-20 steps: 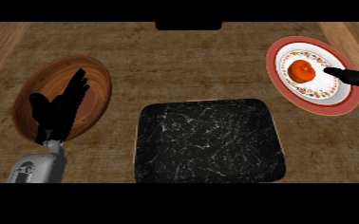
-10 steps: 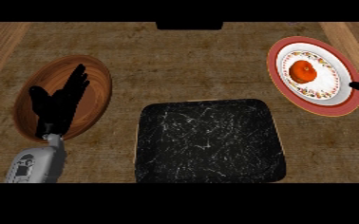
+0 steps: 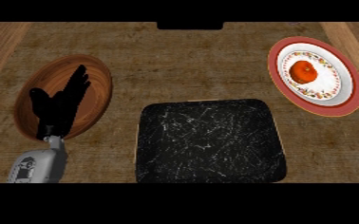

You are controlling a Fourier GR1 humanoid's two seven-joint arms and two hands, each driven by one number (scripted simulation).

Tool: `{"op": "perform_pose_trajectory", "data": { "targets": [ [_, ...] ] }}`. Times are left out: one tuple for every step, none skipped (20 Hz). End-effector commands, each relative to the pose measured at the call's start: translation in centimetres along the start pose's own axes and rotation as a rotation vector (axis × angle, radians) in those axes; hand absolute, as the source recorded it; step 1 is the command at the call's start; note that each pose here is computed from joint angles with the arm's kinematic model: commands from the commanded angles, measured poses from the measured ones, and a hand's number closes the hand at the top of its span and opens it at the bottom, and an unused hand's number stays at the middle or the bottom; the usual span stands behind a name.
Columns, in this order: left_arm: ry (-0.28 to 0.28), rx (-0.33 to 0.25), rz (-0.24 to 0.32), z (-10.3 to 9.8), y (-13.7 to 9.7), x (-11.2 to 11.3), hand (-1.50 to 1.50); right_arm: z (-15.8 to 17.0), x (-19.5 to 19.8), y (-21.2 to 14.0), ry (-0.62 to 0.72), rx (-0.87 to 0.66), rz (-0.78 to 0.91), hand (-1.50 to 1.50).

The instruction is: Pick the squash from the tray and place it in the plate

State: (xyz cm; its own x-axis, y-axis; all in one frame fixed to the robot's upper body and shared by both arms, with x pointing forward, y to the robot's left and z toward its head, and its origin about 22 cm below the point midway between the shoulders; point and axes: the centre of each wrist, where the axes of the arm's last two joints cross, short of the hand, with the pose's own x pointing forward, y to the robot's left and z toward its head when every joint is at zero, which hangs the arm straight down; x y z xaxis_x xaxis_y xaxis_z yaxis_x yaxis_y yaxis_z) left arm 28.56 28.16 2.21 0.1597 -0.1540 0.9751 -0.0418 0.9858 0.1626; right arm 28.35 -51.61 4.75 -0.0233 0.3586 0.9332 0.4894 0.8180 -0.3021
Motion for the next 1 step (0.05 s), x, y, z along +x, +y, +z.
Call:
{"op": "perform_pose_trajectory", "data": {
  "targets": [
    [-0.003, -0.006, -0.002, -0.06, 0.58, -0.37, 0.0, 0.49, -1.03, -2.62, 0.027, -0.017, 0.026, -1.5]
  ]
}}
